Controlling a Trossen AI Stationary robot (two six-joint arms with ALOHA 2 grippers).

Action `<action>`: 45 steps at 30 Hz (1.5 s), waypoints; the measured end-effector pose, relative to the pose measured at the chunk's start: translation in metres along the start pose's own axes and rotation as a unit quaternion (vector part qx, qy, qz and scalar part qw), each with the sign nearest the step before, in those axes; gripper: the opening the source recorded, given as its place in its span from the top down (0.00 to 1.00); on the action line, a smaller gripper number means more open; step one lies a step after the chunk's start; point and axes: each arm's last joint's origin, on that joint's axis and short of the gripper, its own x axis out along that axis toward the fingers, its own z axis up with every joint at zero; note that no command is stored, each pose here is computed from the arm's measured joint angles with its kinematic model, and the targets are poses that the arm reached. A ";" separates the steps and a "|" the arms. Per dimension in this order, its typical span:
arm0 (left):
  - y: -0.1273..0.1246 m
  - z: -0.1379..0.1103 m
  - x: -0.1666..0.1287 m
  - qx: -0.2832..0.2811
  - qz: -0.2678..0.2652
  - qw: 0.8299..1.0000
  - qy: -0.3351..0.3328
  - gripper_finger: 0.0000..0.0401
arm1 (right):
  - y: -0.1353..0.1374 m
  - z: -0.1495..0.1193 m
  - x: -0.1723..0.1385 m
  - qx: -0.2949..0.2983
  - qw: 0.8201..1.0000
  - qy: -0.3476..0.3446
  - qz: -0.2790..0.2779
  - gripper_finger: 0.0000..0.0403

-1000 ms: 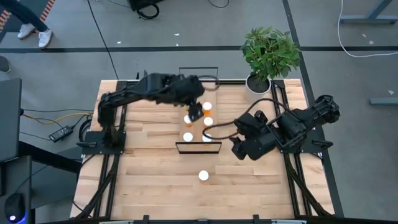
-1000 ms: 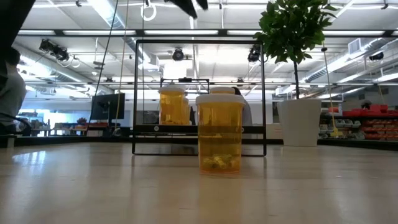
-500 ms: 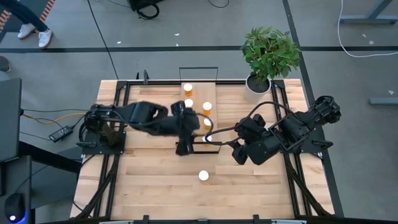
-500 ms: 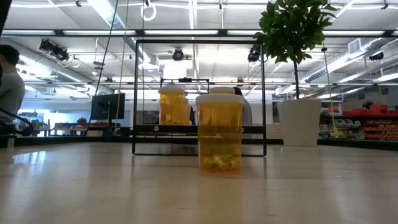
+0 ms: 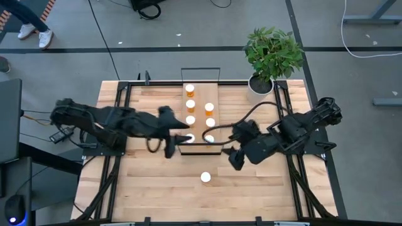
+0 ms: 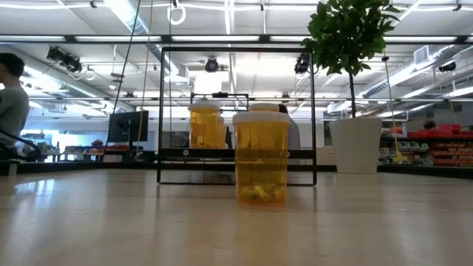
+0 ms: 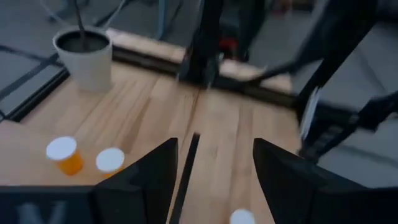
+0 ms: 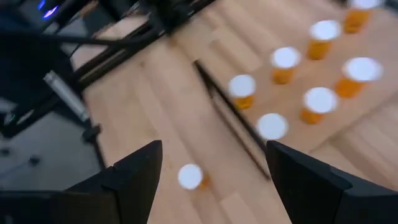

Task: Pick and place medicine bottles onto shelf by color
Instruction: Put the orange pill bottle on the shelf aligned with the other orange pill bottles

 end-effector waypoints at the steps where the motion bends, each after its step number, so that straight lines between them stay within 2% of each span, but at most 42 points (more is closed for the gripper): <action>1: 0.003 -0.001 -0.005 -0.016 -0.007 1.000 -0.017 0.46 | 0.001 0.002 0.004 -0.007 1.000 0.007 0.010 0.27; 5: 0.012 -0.009 -0.021 -0.043 -0.023 0.997 -0.058 0.46 | 0.008 0.005 0.026 -0.053 0.997 0.038 0.028 0.27; 8: 0.016 -0.017 -0.022 -0.062 -0.020 0.997 -0.052 0.47 | 0.013 0.007 0.046 -0.092 0.992 0.071 0.055 0.27; 12: 0.013 -0.024 -0.021 -0.060 -0.024 0.997 -0.042 0.48 | 0.024 0.001 0.070 -0.163 0.978 0.101 0.083 0.27; 18: 0.003 -0.029 -0.026 -0.043 -0.046 0.997 -0.035 0.49 | 0.044 -0.024 0.103 -0.214 0.963 0.137 0.091 0.26; 22: 0.000 -0.028 -0.037 -0.037 -0.062 0.996 -0.043 0.49 | 0.055 -0.046 0.123 -0.249 0.954 0.153 0.068 0.23; 27: 0.000 -0.026 -0.048 -0.038 -0.076 0.995 -0.053 0.51 | 0.062 -0.062 0.149 -0.252 0.953 0.160 0.042 0.20; 32: 0.001 -0.024 -0.054 -0.045 -0.081 0.994 -0.060 0.53 | 0.068 -0.075 0.178 -0.255 0.948 0.181 0.056 0.15; 35: 0.002 -0.024 -0.056 -0.045 -0.081 0.994 -0.059 0.54 | 0.066 -0.082 0.191 -0.253 0.947 0.195 0.043 0.13; 45: 0.003 -0.026 -0.056 -0.040 -0.076 0.995 -0.049 0.55 | 0.058 -0.094 0.221 -0.242 0.944 0.225 0.003 0.12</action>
